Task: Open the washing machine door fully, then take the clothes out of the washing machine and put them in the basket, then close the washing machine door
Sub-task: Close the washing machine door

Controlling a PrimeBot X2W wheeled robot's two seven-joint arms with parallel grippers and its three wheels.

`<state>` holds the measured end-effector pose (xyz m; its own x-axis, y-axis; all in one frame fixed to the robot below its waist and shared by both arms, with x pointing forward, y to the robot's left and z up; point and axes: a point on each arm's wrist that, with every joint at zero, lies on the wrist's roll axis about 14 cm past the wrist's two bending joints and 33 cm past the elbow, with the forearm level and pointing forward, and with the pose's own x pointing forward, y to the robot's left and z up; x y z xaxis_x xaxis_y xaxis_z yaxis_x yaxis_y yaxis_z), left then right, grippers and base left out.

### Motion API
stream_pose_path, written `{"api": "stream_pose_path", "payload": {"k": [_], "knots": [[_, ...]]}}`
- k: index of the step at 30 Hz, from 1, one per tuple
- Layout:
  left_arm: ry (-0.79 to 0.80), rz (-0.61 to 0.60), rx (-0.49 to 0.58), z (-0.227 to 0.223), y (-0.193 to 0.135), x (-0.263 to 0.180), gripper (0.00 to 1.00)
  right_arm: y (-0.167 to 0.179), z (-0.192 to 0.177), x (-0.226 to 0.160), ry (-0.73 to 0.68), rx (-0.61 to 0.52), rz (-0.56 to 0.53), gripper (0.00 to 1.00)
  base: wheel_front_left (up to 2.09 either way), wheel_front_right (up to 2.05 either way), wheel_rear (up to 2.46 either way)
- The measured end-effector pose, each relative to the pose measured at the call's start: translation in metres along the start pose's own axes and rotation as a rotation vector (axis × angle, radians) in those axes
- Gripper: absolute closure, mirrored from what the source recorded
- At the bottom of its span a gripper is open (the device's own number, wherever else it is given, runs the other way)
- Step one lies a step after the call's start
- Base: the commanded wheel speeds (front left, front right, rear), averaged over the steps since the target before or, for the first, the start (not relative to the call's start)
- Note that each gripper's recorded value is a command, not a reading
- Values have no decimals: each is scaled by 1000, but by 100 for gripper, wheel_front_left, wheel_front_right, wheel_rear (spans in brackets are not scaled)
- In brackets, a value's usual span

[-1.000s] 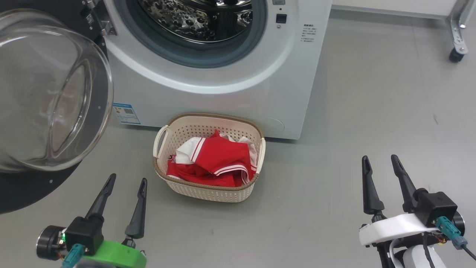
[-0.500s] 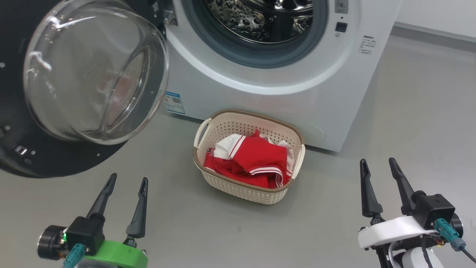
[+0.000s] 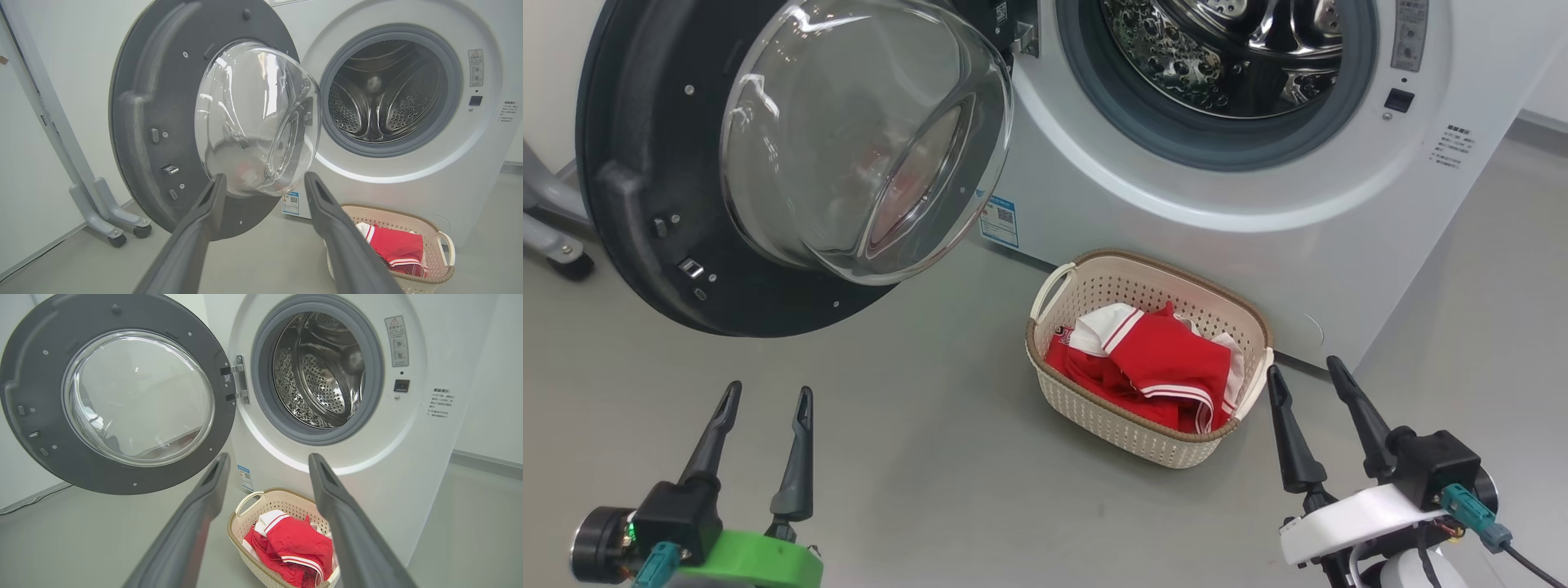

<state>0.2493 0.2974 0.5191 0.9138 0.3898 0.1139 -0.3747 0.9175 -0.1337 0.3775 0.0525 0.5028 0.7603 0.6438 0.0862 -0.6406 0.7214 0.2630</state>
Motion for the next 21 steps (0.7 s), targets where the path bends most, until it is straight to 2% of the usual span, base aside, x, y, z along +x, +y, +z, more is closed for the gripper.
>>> {"api": "stream_pose_path", "payload": {"k": [21], "knots": [[-25, 94, 24, 10, 26, -11, 0, 19, -10, 12, 27, 9, 71, 0, 0, 0, 0]]}}
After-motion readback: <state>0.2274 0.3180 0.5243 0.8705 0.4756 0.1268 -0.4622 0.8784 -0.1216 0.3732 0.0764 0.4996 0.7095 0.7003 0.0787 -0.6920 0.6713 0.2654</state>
